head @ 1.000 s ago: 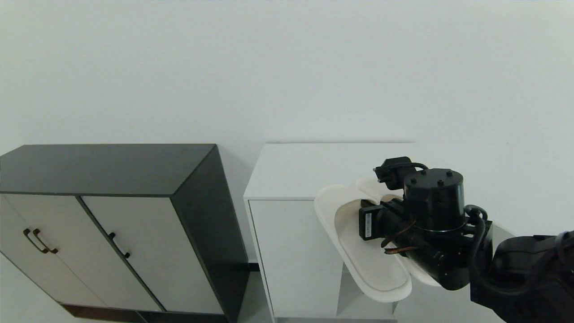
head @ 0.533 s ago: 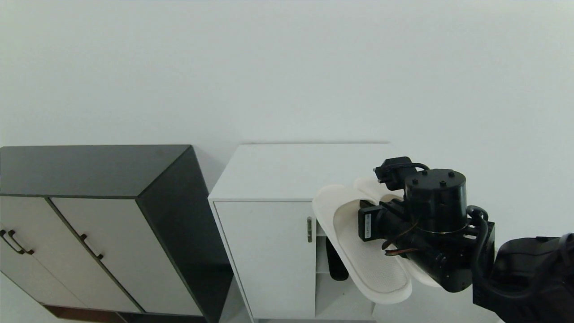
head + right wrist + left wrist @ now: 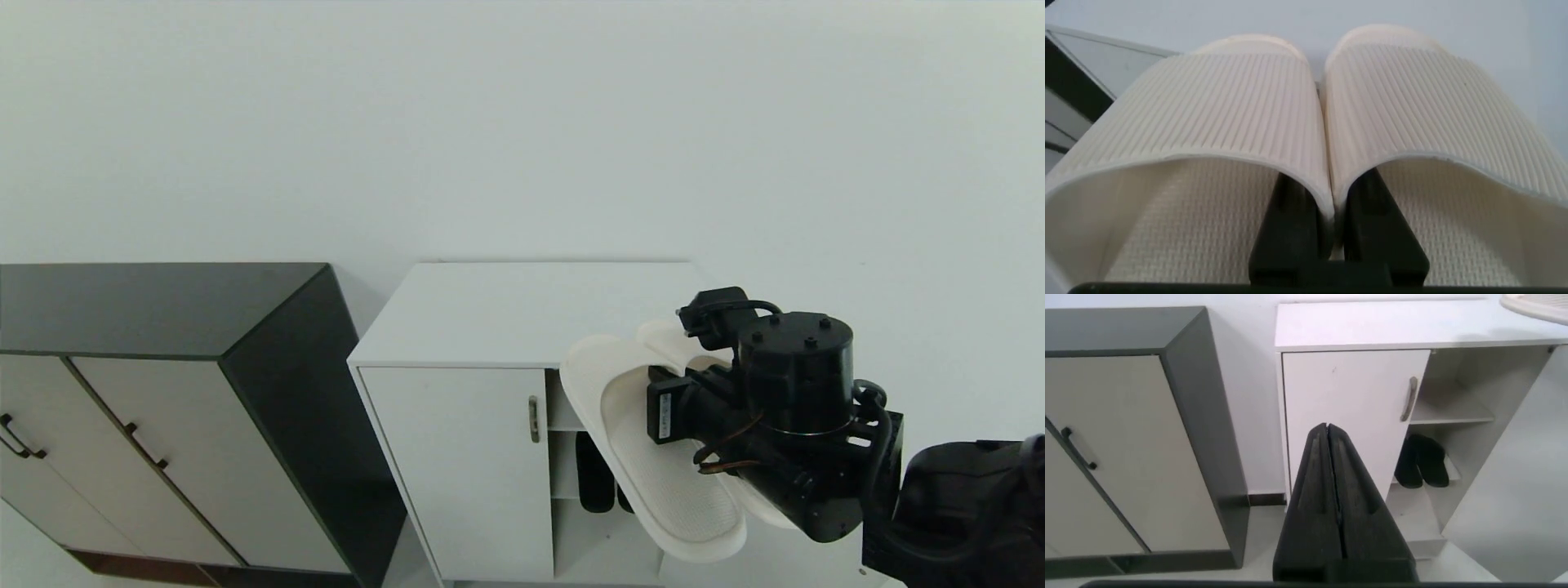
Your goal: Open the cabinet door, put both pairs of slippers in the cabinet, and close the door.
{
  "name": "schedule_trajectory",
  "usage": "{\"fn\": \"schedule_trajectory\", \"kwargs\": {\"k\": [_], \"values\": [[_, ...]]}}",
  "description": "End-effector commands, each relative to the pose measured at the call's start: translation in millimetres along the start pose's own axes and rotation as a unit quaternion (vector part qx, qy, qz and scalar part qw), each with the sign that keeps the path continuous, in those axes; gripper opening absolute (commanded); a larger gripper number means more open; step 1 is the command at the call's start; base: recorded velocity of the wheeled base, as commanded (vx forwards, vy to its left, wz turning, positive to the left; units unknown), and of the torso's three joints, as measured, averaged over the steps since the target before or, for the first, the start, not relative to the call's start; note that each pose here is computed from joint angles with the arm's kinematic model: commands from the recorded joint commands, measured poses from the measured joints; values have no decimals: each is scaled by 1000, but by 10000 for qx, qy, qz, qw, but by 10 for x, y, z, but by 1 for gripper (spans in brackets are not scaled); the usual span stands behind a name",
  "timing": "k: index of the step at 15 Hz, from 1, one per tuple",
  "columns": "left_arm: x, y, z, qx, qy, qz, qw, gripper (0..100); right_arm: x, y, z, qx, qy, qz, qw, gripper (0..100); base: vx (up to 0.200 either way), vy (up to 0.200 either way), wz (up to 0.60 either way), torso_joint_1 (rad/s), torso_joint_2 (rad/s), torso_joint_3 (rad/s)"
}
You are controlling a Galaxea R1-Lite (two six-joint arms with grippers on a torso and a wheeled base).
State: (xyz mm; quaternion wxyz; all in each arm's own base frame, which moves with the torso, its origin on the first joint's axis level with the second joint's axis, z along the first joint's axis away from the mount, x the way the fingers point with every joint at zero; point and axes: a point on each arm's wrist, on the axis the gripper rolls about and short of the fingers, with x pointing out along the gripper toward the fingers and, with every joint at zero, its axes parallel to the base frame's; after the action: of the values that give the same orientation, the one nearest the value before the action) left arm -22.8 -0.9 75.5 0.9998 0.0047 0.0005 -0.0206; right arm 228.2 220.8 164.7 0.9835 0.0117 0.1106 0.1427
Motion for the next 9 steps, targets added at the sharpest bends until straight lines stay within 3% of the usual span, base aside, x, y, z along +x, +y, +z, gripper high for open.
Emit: {"fn": "schedule_trajectory", "kwargs": {"k": [1,9], "values": [[-1,0,0,-1,-6,-1,10000,0,-12,1,-8,-8,11,4,10000,0,0,0,0,0,0,0],[-1,0,0,-1,-6,7,10000,0,-21,-12,-54,-92,37,0,10000,0,0,0,0,0,0,0]]}}
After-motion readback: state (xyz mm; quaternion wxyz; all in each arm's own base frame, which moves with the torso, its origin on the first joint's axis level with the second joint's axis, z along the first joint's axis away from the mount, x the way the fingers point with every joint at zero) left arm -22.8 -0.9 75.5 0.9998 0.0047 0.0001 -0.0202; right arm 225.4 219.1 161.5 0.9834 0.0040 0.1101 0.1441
